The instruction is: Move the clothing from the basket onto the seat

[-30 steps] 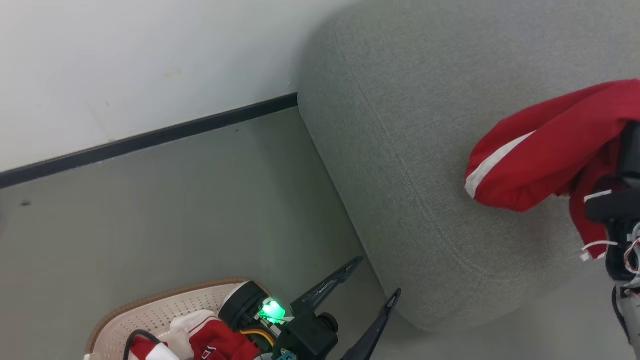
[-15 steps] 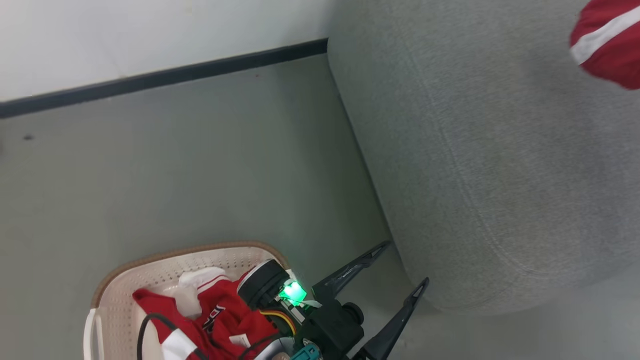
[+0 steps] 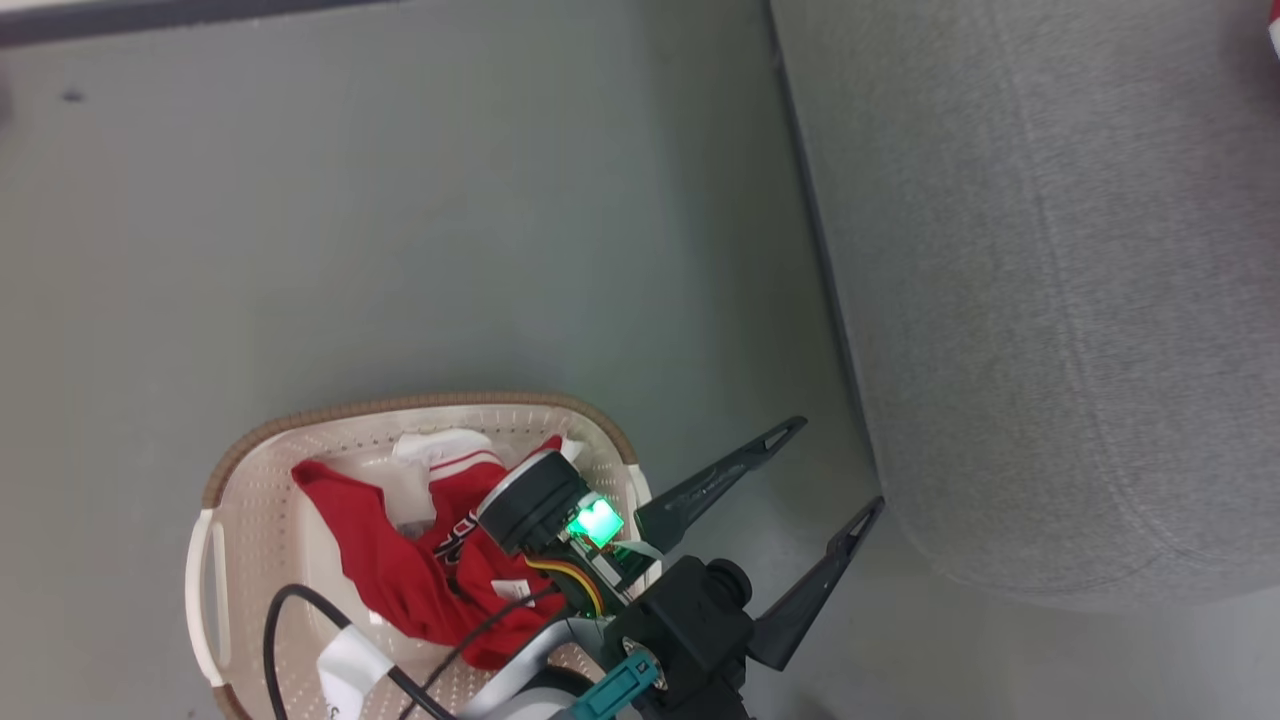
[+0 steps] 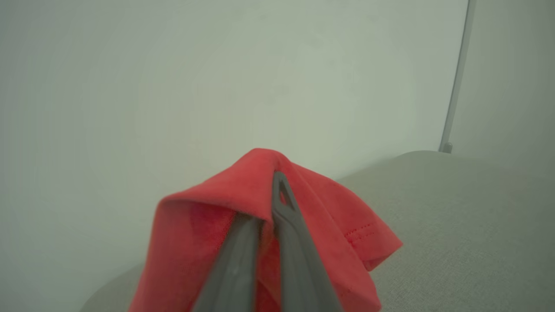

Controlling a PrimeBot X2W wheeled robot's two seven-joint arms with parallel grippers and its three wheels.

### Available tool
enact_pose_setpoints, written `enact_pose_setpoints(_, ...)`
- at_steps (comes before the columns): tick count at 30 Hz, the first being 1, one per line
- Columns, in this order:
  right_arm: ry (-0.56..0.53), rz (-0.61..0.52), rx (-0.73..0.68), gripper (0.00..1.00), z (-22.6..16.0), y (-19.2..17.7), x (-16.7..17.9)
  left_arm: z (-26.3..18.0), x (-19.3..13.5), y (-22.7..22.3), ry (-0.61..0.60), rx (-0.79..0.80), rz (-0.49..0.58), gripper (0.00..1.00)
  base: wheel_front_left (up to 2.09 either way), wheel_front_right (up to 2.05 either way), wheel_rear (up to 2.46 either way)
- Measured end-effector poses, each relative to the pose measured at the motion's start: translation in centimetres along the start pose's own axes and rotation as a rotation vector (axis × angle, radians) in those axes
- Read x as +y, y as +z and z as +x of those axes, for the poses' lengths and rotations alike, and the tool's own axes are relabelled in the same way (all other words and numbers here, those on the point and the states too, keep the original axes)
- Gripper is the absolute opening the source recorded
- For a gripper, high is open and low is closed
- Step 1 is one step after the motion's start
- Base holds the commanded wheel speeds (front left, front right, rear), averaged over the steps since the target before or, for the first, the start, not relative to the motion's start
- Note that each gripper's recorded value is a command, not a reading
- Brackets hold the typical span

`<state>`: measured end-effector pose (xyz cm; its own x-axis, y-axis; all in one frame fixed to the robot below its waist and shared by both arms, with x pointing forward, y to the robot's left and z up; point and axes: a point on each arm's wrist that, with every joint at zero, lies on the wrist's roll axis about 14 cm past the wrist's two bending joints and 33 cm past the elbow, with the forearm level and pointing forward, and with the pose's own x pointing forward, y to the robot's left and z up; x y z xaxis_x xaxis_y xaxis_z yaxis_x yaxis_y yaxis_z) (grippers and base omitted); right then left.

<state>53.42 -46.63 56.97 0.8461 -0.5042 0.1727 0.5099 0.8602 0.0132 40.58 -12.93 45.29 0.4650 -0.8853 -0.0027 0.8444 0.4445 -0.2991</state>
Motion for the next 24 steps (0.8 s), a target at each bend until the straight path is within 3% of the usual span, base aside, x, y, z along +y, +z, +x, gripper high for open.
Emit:
enact_pose_setpoints(8,0.036,0.015,0.188,0.00,-0.4,-9.5,3.4,-0.2,2.9,-2.9,0.043,0.042,-0.036,1.00,0.00,0.00,0.00)
enact_pose_setpoints(18,0.025,0.013,0.266,0.00,-0.7,-12.8,3.4,-0.1,3.8,-4.3,0.055,0.053,-0.050,1.00,0.00,0.00,0.00)
enact_pose_setpoints(19,0.021,0.013,0.271,0.36,-0.8,-12.9,3.3,-0.1,3.8,-4.3,0.056,0.053,-0.050,1.00,0.00,0.00,0.00)
enact_pose_setpoints(20,0.017,0.014,0.276,0.95,-0.9,-13.0,3.2,-0.1,3.8,-4.3,0.058,0.052,-0.049,1.00,0.00,0.00,0.00)
enact_pose_setpoints(21,0.015,0.013,0.280,1.00,-0.9,-13.0,3.1,-0.1,3.8,-4.3,0.059,0.051,-0.048,1.00,0.00,0.00,0.00)
enact_pose_setpoints(24,0.014,0.012,0.284,1.00,-1.1,-12.9,3.1,-0.1,3.8,-4.1,0.065,0.044,-0.041,1.00,0.00,0.00,0.00)
